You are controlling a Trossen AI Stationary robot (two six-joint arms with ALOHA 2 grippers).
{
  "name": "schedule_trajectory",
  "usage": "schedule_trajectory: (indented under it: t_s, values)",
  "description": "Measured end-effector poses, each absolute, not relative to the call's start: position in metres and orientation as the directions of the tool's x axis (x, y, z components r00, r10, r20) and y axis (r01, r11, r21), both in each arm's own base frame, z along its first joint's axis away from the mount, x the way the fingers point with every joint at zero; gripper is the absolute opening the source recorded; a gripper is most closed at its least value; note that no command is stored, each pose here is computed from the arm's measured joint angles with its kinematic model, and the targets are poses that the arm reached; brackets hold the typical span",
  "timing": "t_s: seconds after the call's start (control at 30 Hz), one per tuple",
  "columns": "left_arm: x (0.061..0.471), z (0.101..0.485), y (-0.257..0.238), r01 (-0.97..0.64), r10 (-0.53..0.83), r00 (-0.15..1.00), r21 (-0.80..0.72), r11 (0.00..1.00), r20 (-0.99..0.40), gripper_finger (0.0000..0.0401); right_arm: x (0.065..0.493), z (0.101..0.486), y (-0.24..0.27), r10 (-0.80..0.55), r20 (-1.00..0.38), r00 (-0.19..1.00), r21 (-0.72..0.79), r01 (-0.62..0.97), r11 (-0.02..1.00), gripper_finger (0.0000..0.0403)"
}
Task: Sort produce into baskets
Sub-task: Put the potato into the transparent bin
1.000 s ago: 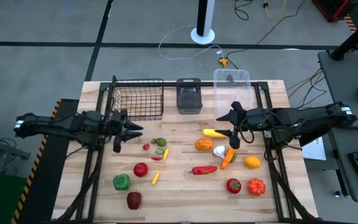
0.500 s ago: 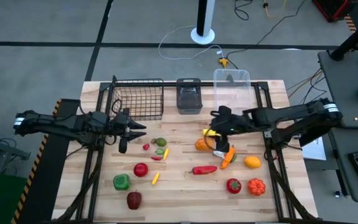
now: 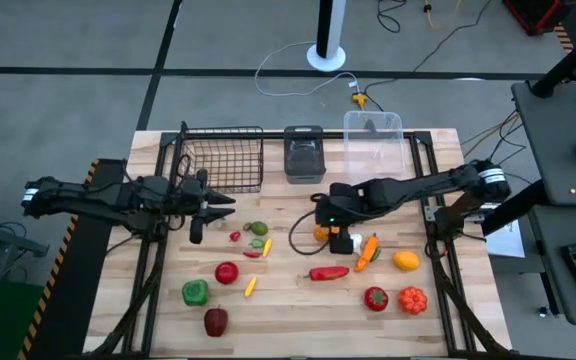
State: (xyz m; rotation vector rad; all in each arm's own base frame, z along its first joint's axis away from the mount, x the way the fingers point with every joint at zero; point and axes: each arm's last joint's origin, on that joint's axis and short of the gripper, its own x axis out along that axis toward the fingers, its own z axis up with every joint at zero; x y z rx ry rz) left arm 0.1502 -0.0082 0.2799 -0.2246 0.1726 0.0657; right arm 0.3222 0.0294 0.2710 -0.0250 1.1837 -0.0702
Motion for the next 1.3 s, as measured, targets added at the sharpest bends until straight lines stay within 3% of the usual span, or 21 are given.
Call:
schedule_trajectory:
  t_s: [0.3, 1.3]
  values:
    - [0.152, 0.283, -0.008, -0.085, 0.046, 0.984, -0.229, 0.97, -0.171, 0.0113, 0.335, 0.244, 0.035, -0.074, -0.961, 0.267, -0.071, 0.023, 0.997, 0.0338]
    - [0.154, 0.28, -0.007, -0.123, 0.082, 0.978, -0.215, 0.969, -0.189, 0.0113, 0.358, 0.17, 0.034, -0.182, -0.982, 0.06, -0.178, 0.058, 0.982, 0.0307]
